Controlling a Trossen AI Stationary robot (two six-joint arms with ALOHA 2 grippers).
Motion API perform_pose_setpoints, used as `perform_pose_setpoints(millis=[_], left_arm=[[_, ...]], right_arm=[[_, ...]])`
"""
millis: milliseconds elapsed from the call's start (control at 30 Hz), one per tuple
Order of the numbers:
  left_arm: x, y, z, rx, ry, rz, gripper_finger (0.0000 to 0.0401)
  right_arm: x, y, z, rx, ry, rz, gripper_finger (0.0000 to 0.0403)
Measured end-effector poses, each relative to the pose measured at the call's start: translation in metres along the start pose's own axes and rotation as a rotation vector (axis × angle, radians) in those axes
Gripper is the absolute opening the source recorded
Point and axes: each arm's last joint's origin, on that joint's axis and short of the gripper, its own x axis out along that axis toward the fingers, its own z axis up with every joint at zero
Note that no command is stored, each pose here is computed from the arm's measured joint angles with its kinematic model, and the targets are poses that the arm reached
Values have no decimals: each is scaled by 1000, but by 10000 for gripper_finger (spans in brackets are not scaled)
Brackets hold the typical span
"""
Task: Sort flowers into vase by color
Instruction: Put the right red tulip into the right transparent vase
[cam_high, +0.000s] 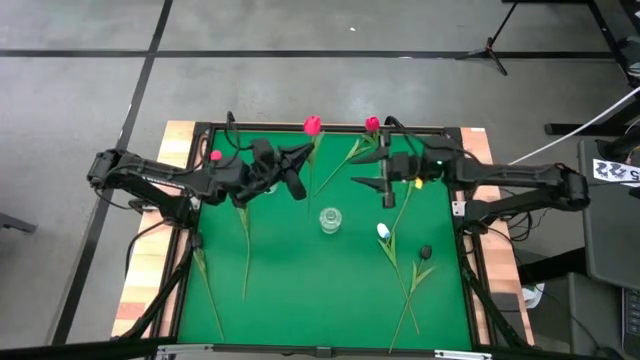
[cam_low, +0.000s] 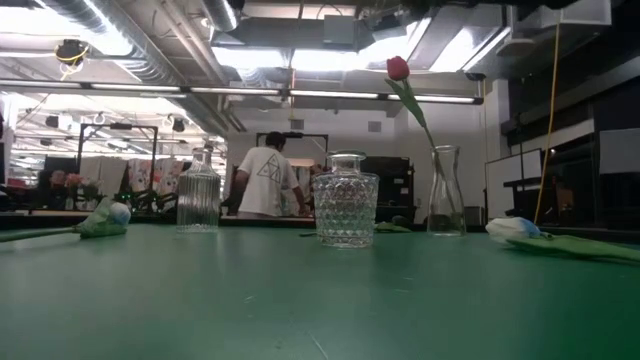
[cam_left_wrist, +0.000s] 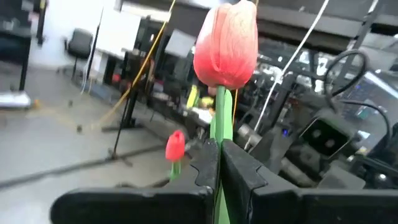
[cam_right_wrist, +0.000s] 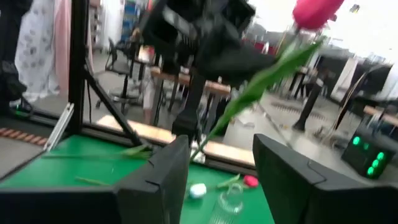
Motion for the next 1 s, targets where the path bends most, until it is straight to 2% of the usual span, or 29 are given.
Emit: perform_pose_setpoints(millis=[167,367,633,867,1000], left_arm=[[1,-2,8,109,-59,-83,14],[6,1,11,134,-80,-142,14],[12,8,12,130,-82,-185,15],[14,11,13,183,-91,-176,15],[15,11,15,172,-108,-204,15]], right_arm=[[15,-5,4,58,9,18,228],[39,-12,3,72,27,14,262],[65,-21,13,58,6,10,257],[68,-22,14,61,6,10,250],[68,-23,13,61,11,-11,250]])
